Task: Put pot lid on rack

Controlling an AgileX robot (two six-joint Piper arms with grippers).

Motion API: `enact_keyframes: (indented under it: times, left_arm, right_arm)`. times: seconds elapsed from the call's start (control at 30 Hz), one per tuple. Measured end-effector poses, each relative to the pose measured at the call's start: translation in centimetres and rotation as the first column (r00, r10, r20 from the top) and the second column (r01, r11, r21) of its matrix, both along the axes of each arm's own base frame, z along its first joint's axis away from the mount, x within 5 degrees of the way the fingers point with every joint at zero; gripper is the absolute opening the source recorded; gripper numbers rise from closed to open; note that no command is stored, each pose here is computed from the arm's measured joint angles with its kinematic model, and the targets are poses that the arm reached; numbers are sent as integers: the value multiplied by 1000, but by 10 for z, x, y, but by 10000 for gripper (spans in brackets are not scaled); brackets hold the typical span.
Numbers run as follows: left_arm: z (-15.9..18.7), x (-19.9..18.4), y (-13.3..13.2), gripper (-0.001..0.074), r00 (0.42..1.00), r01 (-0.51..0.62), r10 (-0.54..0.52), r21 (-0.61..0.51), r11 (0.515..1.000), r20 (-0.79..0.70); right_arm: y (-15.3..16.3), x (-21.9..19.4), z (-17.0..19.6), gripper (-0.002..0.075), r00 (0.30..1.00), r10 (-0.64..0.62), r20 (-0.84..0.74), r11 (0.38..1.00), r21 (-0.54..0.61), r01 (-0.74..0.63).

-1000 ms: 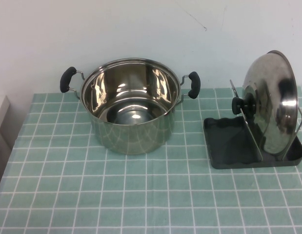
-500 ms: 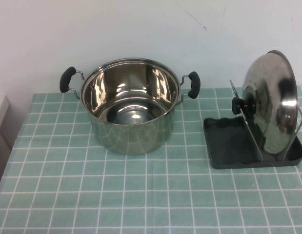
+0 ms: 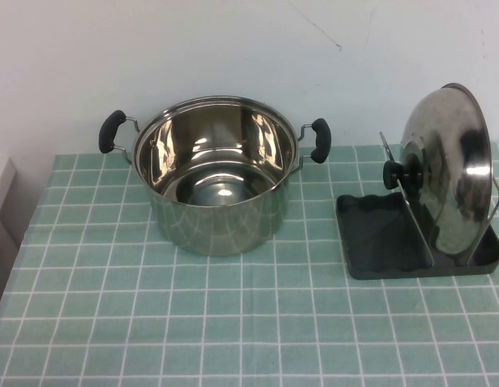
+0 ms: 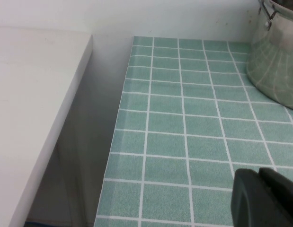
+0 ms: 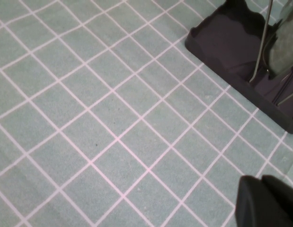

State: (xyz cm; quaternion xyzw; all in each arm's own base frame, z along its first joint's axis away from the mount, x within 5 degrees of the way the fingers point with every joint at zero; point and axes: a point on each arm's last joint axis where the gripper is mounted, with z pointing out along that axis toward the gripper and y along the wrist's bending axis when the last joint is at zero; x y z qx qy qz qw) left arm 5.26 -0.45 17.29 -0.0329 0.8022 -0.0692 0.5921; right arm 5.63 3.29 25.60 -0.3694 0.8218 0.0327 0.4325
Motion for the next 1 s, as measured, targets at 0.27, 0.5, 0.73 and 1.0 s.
enact_keyframes:
  times: [0.27, 0.5, 0.73, 1.0]
  left_arm:
    - [0, 0, 0, -1, 1000, 0, 0, 0, 1000, 0]
    - [0, 0, 0, -1, 1000, 0, 0, 0, 1000, -2]
    - [0, 0, 0, -1, 1000, 0, 0, 0, 1000, -2]
    - [0, 0, 0, -1, 1000, 1, -1, 6, 1000, -1]
  right_arm:
    - [0, 0, 1, 0, 1000, 0, 18, 1000, -1, 0]
    - [-2, 0, 4, 0, 993, -26, 114, 1000, 12, 25]
    - [-13, 3, -17, 0, 943, -216, 253, 975, 100, 197]
    - [-30, -7, -73, 0, 840, -476, 260, 878, 205, 433]
